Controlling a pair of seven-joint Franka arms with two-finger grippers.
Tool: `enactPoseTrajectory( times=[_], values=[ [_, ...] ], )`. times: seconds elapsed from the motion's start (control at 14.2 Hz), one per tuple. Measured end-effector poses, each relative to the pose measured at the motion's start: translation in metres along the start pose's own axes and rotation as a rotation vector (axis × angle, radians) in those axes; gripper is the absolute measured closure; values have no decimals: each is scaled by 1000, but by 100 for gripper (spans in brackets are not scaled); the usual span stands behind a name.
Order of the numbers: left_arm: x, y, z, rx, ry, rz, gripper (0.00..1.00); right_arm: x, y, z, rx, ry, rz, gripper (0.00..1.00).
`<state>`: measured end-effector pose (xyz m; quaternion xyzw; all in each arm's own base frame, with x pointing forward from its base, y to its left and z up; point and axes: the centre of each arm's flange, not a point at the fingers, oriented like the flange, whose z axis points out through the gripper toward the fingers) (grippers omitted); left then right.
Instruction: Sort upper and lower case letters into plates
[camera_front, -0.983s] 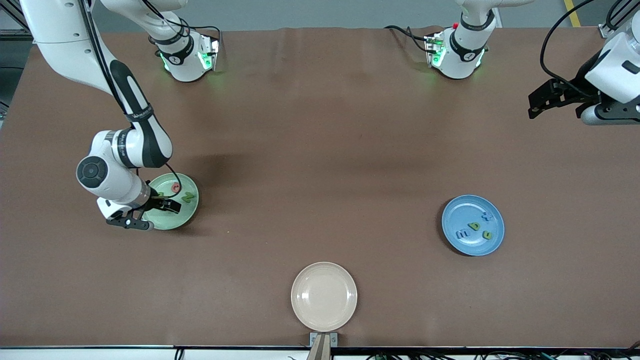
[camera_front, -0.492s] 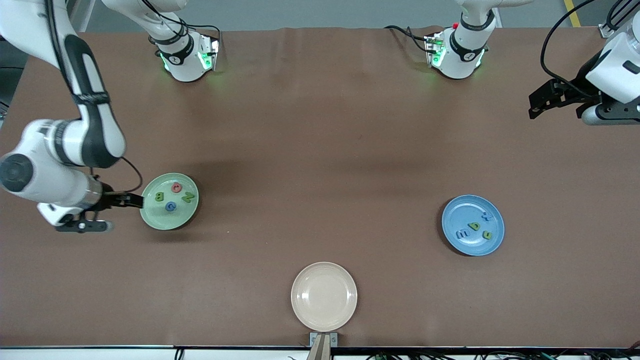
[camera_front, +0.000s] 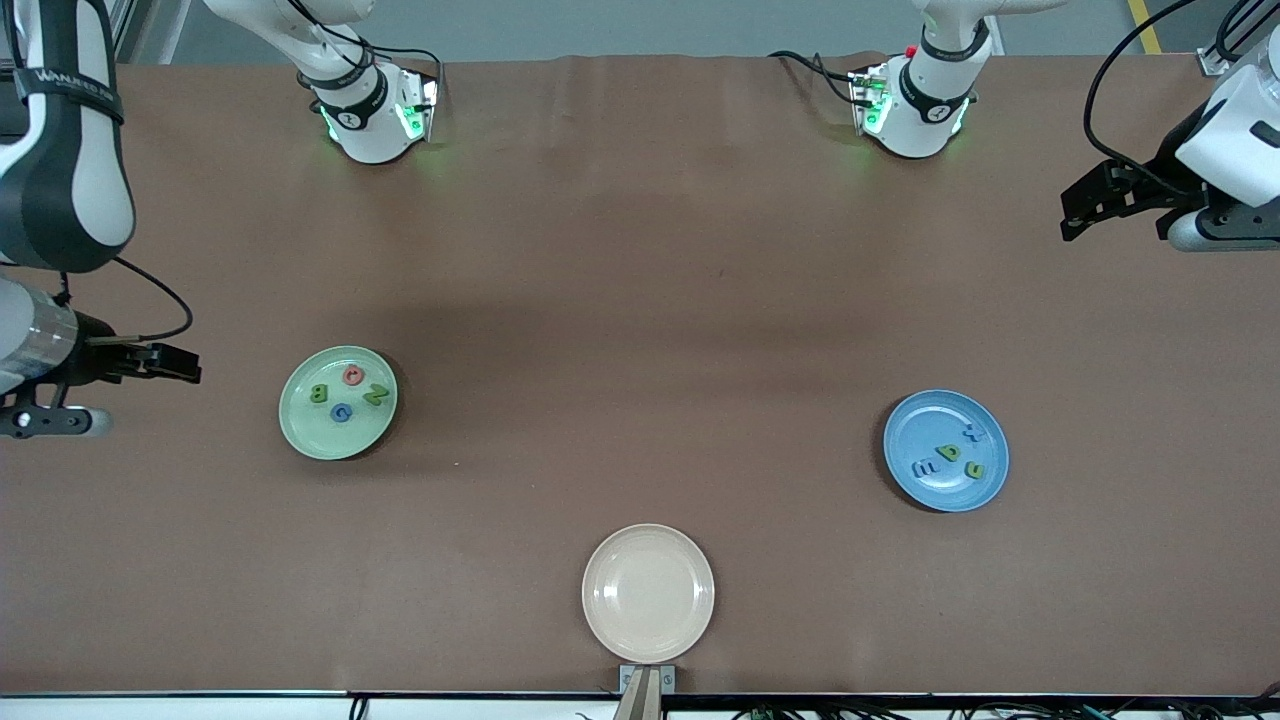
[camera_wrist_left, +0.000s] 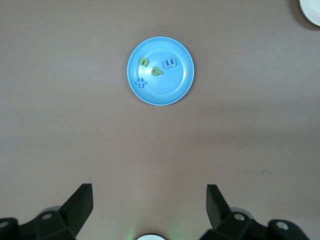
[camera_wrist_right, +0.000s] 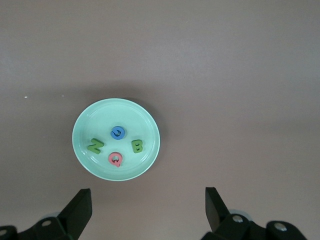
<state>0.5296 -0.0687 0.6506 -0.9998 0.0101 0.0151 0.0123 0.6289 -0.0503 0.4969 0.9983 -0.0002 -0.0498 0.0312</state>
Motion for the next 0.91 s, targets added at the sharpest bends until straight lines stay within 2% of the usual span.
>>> enactPoseTrajectory(
  times=[0.28, 0.49, 0.91],
  values=[
    [0, 0, 0, 0, 0, 1, 0, -3, 1, -28, -1, 3, 4, 0],
    [0, 0, 0, 0, 0, 0, 0, -7, 1, -34, 1, -20, 3, 0],
    [1, -1, -4, -2, 13, -7, 0, -5, -6, -53, 4, 17, -7, 0]
  ],
)
